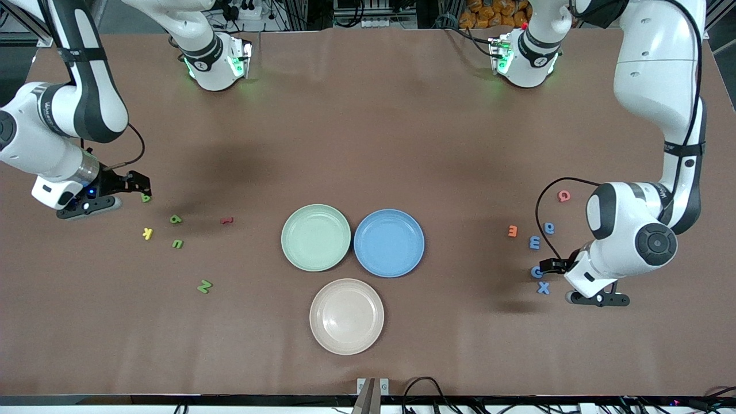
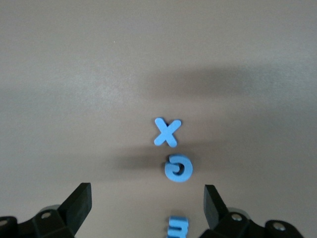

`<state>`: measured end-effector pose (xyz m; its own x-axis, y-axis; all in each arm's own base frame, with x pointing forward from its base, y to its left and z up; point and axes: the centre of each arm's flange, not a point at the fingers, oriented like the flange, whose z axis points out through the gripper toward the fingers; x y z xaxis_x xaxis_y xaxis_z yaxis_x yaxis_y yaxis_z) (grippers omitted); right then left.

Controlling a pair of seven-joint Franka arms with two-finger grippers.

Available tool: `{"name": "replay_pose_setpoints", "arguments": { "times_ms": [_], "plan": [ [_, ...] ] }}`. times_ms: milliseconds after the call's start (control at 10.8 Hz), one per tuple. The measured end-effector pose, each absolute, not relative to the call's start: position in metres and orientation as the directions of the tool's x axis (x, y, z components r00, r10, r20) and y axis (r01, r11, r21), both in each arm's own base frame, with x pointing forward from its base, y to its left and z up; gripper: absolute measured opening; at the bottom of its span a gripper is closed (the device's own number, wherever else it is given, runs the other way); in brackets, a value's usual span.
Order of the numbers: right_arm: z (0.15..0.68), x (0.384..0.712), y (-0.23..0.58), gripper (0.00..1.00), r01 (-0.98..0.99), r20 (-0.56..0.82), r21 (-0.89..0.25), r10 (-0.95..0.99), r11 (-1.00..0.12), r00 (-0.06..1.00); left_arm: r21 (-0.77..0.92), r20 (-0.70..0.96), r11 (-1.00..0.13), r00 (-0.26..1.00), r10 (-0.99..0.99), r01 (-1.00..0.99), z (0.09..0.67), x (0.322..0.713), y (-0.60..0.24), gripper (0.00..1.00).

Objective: Sort letters by color into matching plates
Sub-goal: 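Grasp the blue x with the left gripper while the right gripper descends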

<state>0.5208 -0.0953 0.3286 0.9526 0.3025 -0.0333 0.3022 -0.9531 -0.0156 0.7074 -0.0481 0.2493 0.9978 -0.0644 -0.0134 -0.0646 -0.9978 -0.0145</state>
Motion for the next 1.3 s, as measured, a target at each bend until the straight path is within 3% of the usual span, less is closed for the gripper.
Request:
{"name": "replay_pose_setpoints", "arguments": {
  "times_ms": [650, 1301],
  "plan": [
    [0.279, 0.479, -0.159, 1.00, 0.498, 0.003, 0.010, 0.499, -0.867, 0.867, -0.024, 0.041, -0.999, 0.998, -0.047, -0.046, 0.208, 0.720, -0.034, 1.00],
    [0.217, 0.474, -0.174, 1.00, 0.580, 0.003, 0.033, 0.581, -0.814, 0.814, -0.018, 0.055, -1.000, 0.998, -0.005, -0.004, 0.185, 0.726, -0.044, 1.00]
  ]
}}
